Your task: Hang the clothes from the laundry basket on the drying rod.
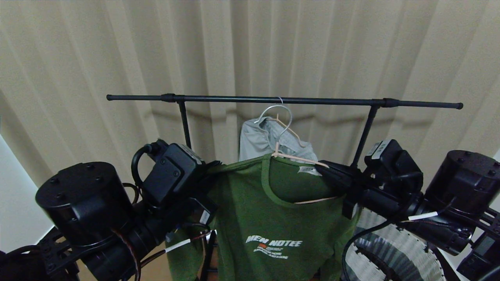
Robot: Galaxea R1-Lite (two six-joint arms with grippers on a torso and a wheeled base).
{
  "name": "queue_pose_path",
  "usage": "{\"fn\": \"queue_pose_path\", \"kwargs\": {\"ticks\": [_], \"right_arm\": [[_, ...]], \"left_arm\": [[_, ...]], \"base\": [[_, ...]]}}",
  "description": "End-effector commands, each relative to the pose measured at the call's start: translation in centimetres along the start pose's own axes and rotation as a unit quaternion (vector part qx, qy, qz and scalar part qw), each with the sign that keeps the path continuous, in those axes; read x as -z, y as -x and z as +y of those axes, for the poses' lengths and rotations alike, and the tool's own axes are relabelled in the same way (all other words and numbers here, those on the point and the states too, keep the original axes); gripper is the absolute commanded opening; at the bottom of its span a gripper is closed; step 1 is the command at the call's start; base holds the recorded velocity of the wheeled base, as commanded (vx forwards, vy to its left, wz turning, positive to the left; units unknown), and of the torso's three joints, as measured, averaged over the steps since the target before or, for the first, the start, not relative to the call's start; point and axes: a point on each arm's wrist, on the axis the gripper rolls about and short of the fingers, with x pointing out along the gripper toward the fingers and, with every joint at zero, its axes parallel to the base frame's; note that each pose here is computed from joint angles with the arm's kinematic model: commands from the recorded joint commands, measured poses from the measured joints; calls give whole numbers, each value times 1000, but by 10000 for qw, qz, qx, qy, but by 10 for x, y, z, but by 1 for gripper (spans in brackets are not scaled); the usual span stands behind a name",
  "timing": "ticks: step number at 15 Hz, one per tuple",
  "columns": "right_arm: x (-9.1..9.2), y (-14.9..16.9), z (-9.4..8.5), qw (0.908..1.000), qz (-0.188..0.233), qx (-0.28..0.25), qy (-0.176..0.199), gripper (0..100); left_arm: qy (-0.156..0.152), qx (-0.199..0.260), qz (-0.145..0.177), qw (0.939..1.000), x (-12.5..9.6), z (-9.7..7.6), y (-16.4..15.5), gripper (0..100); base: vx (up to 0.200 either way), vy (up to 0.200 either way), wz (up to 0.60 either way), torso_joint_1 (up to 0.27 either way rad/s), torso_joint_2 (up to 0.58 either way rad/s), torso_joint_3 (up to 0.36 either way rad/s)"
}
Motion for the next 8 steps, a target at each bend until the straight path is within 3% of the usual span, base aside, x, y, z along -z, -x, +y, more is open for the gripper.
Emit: {"fn": "queue_pose_path", "kwargs": {"ticks": [1,7,8], "right_arm": [[-1,0,0,10000,-13,-2,3,0],[0,1,1,10000,-10,-19,2,0],[-1,3,1,10000,-25,-14,5,0]], "left_arm": [[1,-2,-13,10000,-1,0,0,0],[22,11,-2,10000,0,0,0,0],[19,28,15,10000,1,-1,1,100]], "base": [[0,0,0,0,0,0],[0,0,0,0,0,0],[0,0,0,0,0,0]]}}
